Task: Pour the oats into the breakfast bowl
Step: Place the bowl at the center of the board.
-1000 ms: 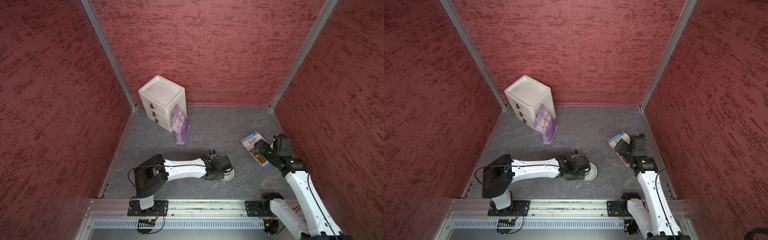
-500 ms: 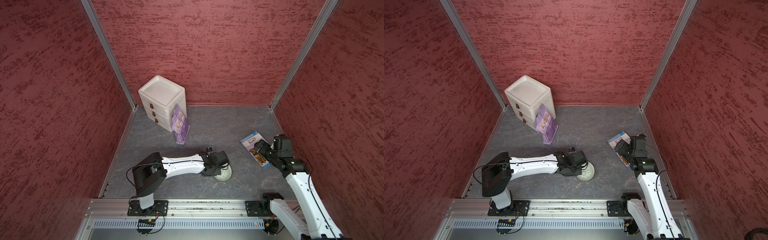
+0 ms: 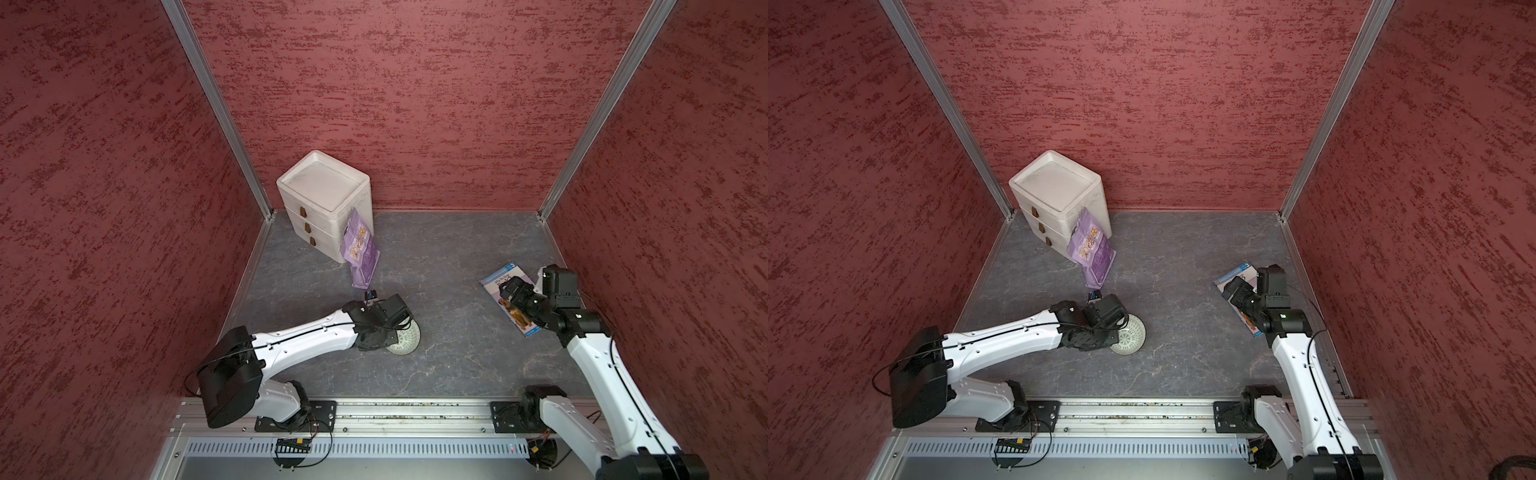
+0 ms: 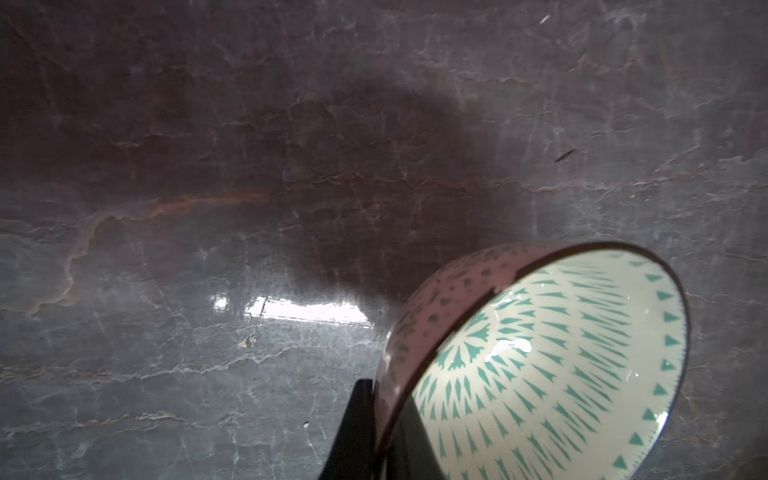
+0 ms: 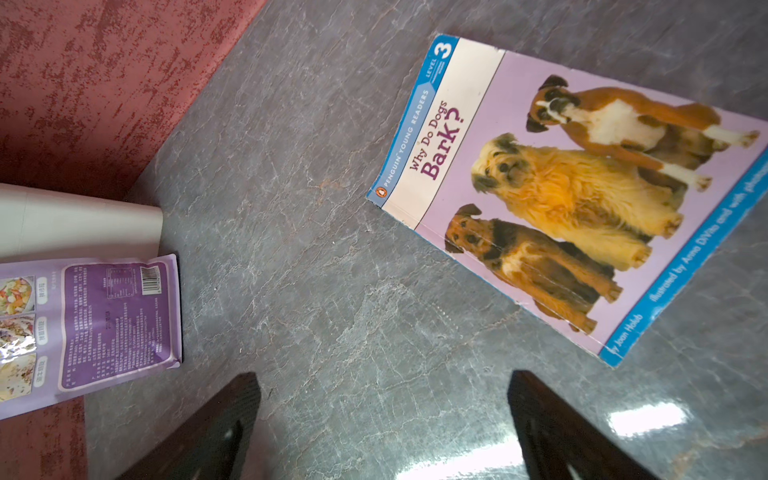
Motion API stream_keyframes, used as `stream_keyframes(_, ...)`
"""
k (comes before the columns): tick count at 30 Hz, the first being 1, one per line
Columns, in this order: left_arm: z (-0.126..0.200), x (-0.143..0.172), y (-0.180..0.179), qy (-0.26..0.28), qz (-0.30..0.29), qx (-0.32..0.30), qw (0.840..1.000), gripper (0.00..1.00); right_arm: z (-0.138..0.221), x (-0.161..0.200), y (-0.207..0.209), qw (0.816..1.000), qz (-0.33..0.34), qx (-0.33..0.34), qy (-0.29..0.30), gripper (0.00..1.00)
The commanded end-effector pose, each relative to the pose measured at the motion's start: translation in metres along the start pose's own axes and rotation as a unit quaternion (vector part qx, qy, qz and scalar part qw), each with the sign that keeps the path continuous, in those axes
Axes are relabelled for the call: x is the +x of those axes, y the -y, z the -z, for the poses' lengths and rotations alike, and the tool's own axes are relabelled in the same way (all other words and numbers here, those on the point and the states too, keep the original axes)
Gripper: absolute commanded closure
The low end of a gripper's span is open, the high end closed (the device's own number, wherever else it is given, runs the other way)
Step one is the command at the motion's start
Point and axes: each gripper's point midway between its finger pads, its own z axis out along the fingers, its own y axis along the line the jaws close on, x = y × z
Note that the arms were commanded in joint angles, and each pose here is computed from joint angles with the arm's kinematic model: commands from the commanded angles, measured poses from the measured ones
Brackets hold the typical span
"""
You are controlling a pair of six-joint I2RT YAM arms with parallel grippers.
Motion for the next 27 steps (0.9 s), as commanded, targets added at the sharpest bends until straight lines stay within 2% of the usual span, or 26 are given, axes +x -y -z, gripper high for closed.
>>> stream_keyframes(1, -0.002, -0.002, 0.010, -0.010, 0.014, 0.024, 1.000, 1.00, -0.001, -0.002, -0.012, 1.000, 0.013, -0.025, -0.004, 0.01)
stream_keyframes(7, -0.009, 0.005, 0.011, -0.026, 0.017, 0.031, 0.999, 1.00, -0.004, 0.003, -0.018, 0.999, 0.021, -0.033, -0.018, 0.02)
stream_keyframes(9, -0.011, 0.007, 0.010, -0.029, 0.017, 0.032, 0.999, 0.92, -0.006, 0.005, -0.020, 0.999, 0.028, -0.033, -0.024, 0.02)
stream_keyframes(13, -0.011, 0.004, 0.005, -0.024, 0.018, 0.026, 0.999, 0.89, -0.007, 0.007, -0.027, 0.998, 0.045, -0.030, -0.038, 0.02)
stream_keyframes(23, -0.017, 0.000, -0.010, -0.016, 0.024, 0.009, 1.000, 0.93, -0.004, 0.011, -0.052, 0.995, 0.076, -0.038, -0.046, 0.01)
stream_keyframes(25, -0.018, -0.001, -0.012, -0.014, 0.025, 0.006, 1.000, 0.90, -0.005, 0.013, -0.057, 0.995, 0.081, -0.039, -0.049, 0.01)
stream_keyframes(27, -0.016, -0.004, -0.015, -0.009, 0.026, 0.003, 1.000, 0.77, -0.007, 0.016, -0.064, 0.994, 0.088, -0.041, -0.054, 0.01)
